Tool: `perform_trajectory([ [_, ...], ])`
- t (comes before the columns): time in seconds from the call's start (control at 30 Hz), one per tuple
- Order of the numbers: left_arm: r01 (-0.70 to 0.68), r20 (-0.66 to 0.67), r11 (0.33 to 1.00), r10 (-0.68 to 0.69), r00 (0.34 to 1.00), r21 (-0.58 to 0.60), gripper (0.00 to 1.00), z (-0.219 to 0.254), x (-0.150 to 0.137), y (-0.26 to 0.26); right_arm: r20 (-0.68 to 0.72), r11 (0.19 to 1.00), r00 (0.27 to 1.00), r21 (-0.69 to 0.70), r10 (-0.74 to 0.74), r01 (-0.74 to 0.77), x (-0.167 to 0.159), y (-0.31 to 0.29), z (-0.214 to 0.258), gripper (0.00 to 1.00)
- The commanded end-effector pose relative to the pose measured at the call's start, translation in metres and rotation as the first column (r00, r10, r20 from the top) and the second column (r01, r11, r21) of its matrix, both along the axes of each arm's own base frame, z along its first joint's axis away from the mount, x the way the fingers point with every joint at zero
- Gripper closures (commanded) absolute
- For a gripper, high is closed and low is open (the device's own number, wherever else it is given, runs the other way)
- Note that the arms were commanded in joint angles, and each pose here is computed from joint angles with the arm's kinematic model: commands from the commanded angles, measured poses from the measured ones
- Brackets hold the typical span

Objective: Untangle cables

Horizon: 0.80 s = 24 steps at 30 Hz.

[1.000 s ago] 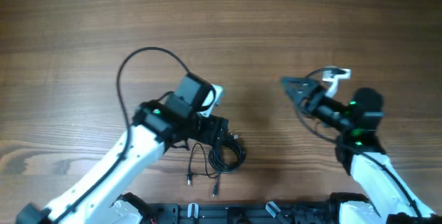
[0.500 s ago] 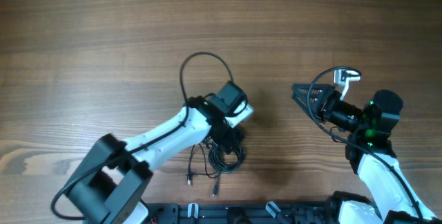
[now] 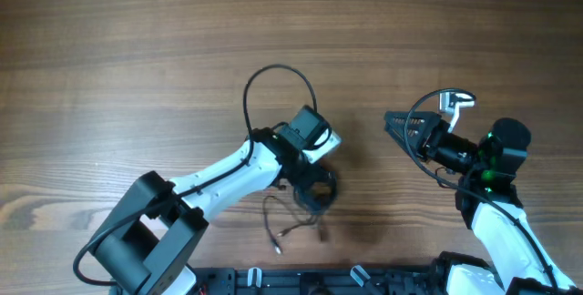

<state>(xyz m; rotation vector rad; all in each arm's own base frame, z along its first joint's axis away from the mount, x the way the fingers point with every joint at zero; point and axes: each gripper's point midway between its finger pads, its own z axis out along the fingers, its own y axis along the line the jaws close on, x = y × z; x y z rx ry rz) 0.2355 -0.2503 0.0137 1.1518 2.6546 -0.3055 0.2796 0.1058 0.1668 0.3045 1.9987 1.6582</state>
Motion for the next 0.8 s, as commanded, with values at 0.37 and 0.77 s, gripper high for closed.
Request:
perform_trajectory([
  [0.37, -0.991, -0.312, 0.133, 0.941, 0.13, -0.011, 0.0, 0.024, 0.068, 0.083, -0.037, 1.0, 0.999, -0.011, 0.021, -0.021, -0.007, 0.002, -0.01, 0.0],
  [0.77, -0.636, 0.028, 0.752, 0.649, 0.76, -0.175, 0.0, 0.054, 0.093, 0.083, -0.042, 1.0, 0.999, -0.029, -0.001, 0.0, -0.005, -0.001, -0.015, 0.0],
])
